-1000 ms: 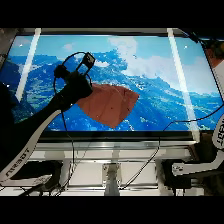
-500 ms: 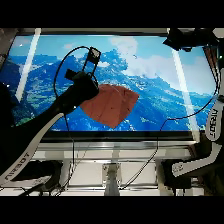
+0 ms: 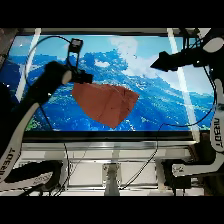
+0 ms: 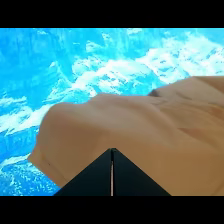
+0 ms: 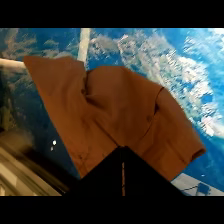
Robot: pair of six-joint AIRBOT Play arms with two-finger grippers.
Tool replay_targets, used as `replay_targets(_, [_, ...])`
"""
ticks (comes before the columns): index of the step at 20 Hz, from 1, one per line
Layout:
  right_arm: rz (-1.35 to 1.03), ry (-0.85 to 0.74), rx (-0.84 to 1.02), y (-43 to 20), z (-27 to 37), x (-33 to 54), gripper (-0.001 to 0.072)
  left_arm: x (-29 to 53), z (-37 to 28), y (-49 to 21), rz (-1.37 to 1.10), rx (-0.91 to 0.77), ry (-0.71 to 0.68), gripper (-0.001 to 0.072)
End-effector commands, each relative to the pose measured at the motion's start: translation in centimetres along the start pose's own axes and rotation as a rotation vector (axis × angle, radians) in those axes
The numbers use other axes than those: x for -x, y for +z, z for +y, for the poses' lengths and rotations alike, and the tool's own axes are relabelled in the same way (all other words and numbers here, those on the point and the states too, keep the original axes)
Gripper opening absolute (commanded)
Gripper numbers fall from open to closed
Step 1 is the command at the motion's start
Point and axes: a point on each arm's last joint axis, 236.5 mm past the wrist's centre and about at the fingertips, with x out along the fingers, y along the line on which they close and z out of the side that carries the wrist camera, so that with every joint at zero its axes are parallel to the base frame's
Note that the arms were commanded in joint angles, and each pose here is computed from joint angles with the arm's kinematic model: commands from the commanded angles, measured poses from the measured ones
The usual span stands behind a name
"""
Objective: Fold the clothes and pants, and hang the long-sleeved shirts on hangers.
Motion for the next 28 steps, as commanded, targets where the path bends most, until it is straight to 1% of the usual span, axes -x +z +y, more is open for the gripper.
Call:
replay_targets(1, [0.047, 0.118, -0.047, -6.0, 1.5, -1.4, 0.0011, 1.5, 3.7, 0.5, -0.004, 0.113, -0.142, 0.0005])
replay_targets(3, [0.082, 0.166, -0.111, -10.1, 1.6, -2.4, 0.0012, 1.6, 5.4, -1.2, 0.045, 0.166, -0.224, 0.0005])
replay_targets(5, [0.117, 0.226, -0.201, -13.9, 1.9, -3.4, 0.0012, 1.8, 6.5, -3.1, 0.084, 0.172, -0.313, 0.0005])
replay_targets(6, [0.130, 0.258, -0.240, -15.6, 2.1, -3.8, 0.0012, 1.7, 7.6, -4.4, 0.110, 0.190, -0.324, 0.0005])
replay_targets(8, [0.161, 0.314, -0.317, -18.7, 2.6, -4.7, 0.0012, 1.2, 10.1, -7.0, 0.162, 0.255, -0.305, 0.0005])
replay_targets(11, [0.276, 0.304, -0.362, -24.0, 3.1, -7.2, 0.0018, 0.7, 12.4, -9.8, 0.204, 0.309, -0.286, 0.0006])
replay_targets(12, [0.297, 0.287, -0.347, -25.1, 3.3, -8.0, 0.0044, 0.6, 12.6, -10.2, 0.210, 0.320, -0.284, 0.0007])
replay_targets(13, [0.315, 0.264, -0.311, -26.0, 3.8, -8.9, 0.0087, 0.5, 12.6, -10.3, 0.212, 0.322, -0.284, 0.0007])
replay_targets(14, [0.323, 0.238, -0.299, -26.6, 4.3, -9.9, 0.0234, 0.3, 12.6, -10.4, 0.217, 0.324, -0.285, 0.0007])
replay_targets(15, [0.328, 0.208, -0.285, -27.3, 4.7, -10.8, 0.0443, 0.1, 12.6, -10.4, 0.220, 0.326, -0.286, 0.0009])
replay_targets(16, [0.317, 0.162, -0.243, -27.8, 4.6, -11.9, 0.0524, -0.1, 12.6, -10.4, 0.219, 0.326, -0.285, 0.0009])
replay_targets(18, [0.253, 0.035, -0.200, -27.7, 3.5, -13.9, 0.0524, -0.6, 12.6, -10.8, 0.234, 0.340, -0.287, 0.0024])
replay_targets(19, [0.219, -0.009, -0.209, -27.5, 3.1, -14.6, 0.0523, -0.8, 12.6, -11.0, 0.245, 0.356, -0.289, 0.0028])
replay_targets(20, [0.204, -0.026, -0.273, -27.5, 3.4, -14.9, 0.0524, -1.0, 12.6, -11.1, 0.250, 0.358, -0.290, 0.0118])
replay_targets(21, [0.192, -0.038, -0.362, -27.5, 3.7, -15.2, 0.0525, -1.3, 12.5, -11.3, 0.256, 0.359, -0.293, 0.0272])
replay_targets(22, [0.173, -0.048, -0.409, -27.3, 3.7, -15.5, 0.0525, -1.5, 12.5, -11.4, 0.263, 0.362, -0.296, 0.0350])
replay_targets(24, [0.113, -0.067, -0.489, -26.4, 3.3, -16.3, 0.0525, -1.9, 12.3, -11.6, 0.270, 0.367, -0.302, 0.0350])
replay_targets(25, [0.088, -0.076, -0.577, -26.1, 3.0, -16.9, 0.0524, -2.2, 12.2, -11.5, 0.267, 0.379, -0.311, 0.0350])
replay_targets(26, [0.082, -0.090, -0.650, -26.3, 2.7, -17.4, 0.0524, -2.4, 12.2, -11.3, 0.257, 0.388, -0.315, 0.0350])
replay_targets(28, [0.092, -0.119, -0.734, -27.1, 2.0, -18.3, 0.0523, -2.6, 11.7, -10.9, 0.245, 0.412, -0.339, 0.0350])
